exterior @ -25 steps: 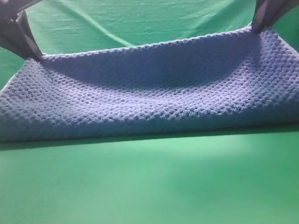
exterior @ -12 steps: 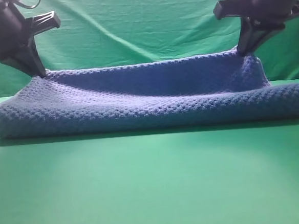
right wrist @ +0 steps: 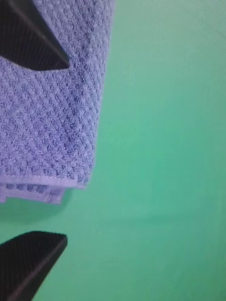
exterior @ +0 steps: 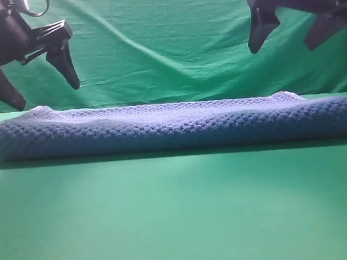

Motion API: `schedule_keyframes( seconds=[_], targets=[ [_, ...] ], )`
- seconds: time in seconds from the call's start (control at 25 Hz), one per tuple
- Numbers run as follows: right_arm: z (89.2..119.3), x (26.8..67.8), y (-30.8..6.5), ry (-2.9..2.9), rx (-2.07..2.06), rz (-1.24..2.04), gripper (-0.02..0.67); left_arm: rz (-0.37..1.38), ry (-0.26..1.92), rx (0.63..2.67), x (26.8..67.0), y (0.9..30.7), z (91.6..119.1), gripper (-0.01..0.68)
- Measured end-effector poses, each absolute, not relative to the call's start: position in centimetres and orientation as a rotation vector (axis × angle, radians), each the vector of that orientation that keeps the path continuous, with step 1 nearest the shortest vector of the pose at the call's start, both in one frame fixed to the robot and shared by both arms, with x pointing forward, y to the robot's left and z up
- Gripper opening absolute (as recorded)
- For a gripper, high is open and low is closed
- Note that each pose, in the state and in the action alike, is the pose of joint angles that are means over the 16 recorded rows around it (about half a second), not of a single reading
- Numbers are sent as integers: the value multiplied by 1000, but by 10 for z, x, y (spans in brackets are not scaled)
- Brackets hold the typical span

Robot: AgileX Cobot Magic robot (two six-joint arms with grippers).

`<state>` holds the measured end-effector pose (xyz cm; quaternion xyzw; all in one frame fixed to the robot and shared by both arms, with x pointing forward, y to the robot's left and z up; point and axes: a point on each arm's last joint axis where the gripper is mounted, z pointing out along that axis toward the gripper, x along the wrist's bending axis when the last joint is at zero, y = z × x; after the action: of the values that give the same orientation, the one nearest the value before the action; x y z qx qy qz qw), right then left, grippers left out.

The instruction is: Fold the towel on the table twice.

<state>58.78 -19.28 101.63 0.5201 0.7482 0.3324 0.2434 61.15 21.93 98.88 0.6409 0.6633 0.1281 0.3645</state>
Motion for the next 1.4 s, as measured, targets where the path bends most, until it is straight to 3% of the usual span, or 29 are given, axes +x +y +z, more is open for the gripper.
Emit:
schedule_keyframes(
  seconds=[0.12,0.44,0.64,1.04,1.4],
  targets=[
    [1037,575,-196,2050,1414,919,453,304,1662,1682,601,218,1008,389],
    [1100,524,-208,2054,1394,965,149,300,1495,1742,553,219,1079,105],
    [1132,486,-217,2040,1395,1006,30,346,1391,1745,513,224,1124,11],
    [1168,405,-239,1972,1373,1107,0,519,1231,1699,419,242,1184,0],
    [1160,338,-259,1888,1271,1190,0,652,1124,1614,330,260,1181,0]
  ],
)
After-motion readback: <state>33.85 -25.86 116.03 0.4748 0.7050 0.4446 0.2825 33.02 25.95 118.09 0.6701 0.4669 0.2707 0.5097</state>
